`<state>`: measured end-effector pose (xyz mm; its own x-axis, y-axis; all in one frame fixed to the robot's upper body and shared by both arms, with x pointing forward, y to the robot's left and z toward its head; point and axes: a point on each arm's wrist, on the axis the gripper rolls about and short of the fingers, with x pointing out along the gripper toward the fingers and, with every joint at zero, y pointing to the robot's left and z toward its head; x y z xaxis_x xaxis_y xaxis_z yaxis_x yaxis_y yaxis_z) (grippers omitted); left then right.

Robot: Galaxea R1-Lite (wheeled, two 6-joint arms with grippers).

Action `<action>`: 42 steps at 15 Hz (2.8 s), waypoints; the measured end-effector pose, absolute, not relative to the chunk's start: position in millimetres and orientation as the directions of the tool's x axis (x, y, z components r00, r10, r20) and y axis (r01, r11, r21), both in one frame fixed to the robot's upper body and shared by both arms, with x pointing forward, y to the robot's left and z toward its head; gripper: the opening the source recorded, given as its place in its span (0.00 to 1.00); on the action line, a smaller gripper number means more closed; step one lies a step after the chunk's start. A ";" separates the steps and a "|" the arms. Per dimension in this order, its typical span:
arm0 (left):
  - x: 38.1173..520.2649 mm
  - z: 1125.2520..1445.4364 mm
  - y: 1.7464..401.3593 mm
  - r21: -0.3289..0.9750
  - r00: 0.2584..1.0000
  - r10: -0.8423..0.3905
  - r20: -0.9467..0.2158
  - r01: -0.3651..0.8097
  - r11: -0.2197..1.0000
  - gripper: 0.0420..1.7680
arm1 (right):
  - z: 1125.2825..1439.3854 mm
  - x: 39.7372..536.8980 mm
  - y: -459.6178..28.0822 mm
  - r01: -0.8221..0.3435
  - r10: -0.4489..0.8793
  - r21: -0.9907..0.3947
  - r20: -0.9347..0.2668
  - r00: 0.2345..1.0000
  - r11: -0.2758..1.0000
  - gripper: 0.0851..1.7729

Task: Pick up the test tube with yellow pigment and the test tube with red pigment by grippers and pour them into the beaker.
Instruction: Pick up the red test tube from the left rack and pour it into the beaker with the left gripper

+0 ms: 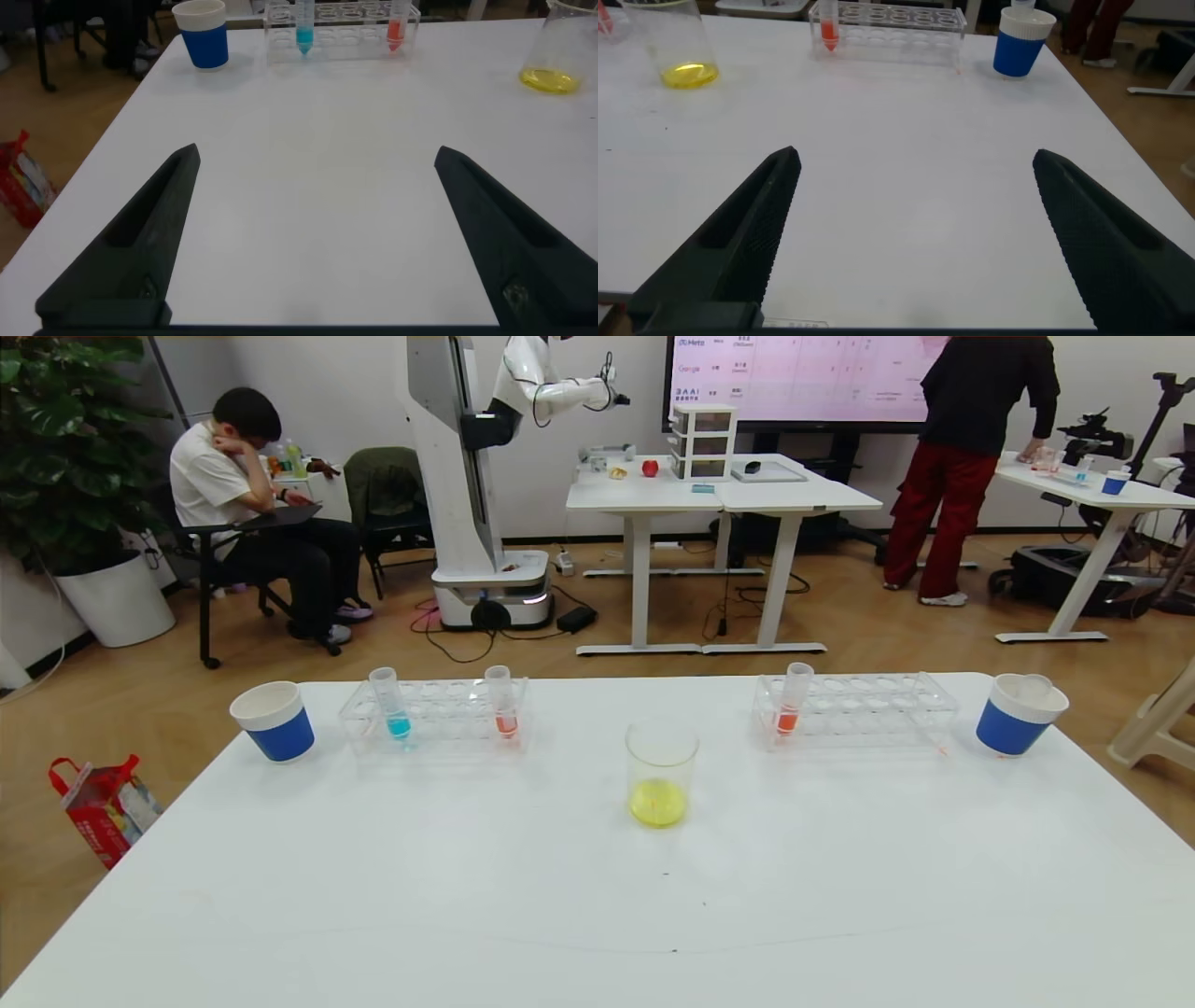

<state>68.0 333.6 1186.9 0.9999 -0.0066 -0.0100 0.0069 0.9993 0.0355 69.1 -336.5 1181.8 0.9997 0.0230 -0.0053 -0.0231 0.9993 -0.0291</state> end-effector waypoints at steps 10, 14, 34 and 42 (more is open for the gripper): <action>155.8 1324.8 331.9 0.038 0.999 -0.026 0.039 0.025 0.999 0.99 | 1181.9 69.1 -336.5 -0.022 0.021 -0.027 -0.005 1.000 0.999 0.98; 235.9 1333.7 318.6 0.009 0.999 -0.038 0.016 0.037 0.999 0.99 | 1181.9 69.1 -336.5 -0.023 0.023 -0.027 -0.005 1.000 0.999 0.98; 400.4 1188.2 176.8 -0.012 0.997 -0.047 -0.065 0.047 0.999 0.99 | 1181.9 69.1 -336.5 -0.022 0.021 -0.027 -0.005 1.000 0.999 0.98; 463.1 1179.3 165.3 -0.027 1.000 -0.014 0.024 0.014 1.000 0.99 | 1181.9 69.1 -336.5 -0.022 0.022 -0.027 -0.005 1.000 0.999 0.98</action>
<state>463.1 165.3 1179.3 0.9996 -0.0137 0.0243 0.0143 0.9995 -0.0266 69.1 -336.5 1181.9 0.9997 0.0223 -0.0049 -0.0225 0.9994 -0.0268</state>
